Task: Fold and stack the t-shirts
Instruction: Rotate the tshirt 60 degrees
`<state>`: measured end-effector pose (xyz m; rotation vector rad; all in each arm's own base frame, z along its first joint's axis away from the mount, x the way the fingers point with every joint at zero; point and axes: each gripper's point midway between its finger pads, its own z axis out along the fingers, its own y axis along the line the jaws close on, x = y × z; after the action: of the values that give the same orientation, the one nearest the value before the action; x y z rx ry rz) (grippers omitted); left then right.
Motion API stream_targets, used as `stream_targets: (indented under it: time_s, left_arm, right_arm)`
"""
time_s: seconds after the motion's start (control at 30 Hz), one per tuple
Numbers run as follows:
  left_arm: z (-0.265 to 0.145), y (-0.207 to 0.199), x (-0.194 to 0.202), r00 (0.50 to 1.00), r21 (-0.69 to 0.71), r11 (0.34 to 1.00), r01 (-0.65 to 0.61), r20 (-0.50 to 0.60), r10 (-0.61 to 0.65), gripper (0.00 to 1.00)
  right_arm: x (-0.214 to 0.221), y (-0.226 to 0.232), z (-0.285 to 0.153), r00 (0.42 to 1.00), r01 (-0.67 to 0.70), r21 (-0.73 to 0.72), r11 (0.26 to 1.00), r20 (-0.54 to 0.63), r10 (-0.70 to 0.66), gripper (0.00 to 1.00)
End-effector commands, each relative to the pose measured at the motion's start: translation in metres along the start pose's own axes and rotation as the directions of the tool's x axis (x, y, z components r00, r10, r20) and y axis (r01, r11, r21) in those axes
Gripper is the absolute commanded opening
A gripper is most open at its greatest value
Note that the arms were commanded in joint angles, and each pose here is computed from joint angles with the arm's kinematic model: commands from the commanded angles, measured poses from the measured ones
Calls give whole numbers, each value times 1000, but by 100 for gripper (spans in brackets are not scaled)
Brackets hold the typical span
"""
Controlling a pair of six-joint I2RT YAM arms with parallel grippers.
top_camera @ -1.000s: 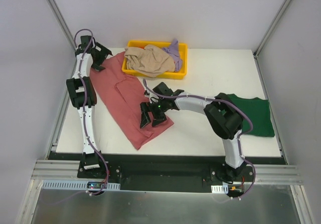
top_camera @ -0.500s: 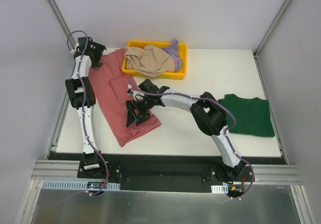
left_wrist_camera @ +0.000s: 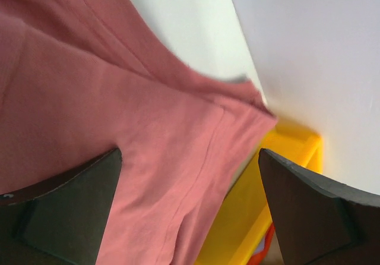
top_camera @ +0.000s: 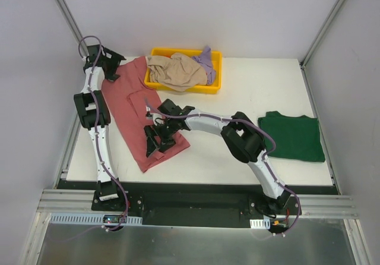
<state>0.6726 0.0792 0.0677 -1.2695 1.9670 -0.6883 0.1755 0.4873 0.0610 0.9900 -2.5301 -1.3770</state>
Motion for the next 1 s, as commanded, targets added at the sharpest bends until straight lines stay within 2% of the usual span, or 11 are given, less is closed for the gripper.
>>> stream_targets:
  time_s: [0.0,0.2,0.3,0.37,0.57,0.67,0.8,0.97]
  left_arm:
    - [-64,-63,26,974,160,965,-206,-63,218,99]
    - [-148,-82,71,918,231,908,-350,-108,382,99]
    - [-195,-77,86,906,232,894,-382,-99,413,99]
    - [-218,-60,105,891,206,887,-414,-106,441,99]
    - [-279,35,195,853,22,867,-497,-169,494,98]
    - [-318,82,252,816,-5,840,-542,-245,524,93]
    - [-364,154,279,765,-175,757,-630,-310,565,89]
    - [-384,196,322,683,-143,715,-685,-468,561,76]
  right_arm:
    - [-23,-9,-35,991,-6,167,986,129,-16,96]
    - [-21,-3,-81,970,56,297,953,211,-122,96]
    - [-8,3,-94,965,66,305,950,222,-139,96]
    - [-2,4,-102,960,49,309,950,247,-130,96]
    - [16,-34,-136,938,-103,377,920,344,-36,96]
    - [25,-56,-155,921,-189,381,905,389,28,96]
    - [33,-67,-158,922,-212,385,898,384,53,96]
    - [34,-73,-143,930,-251,361,898,348,120,96]
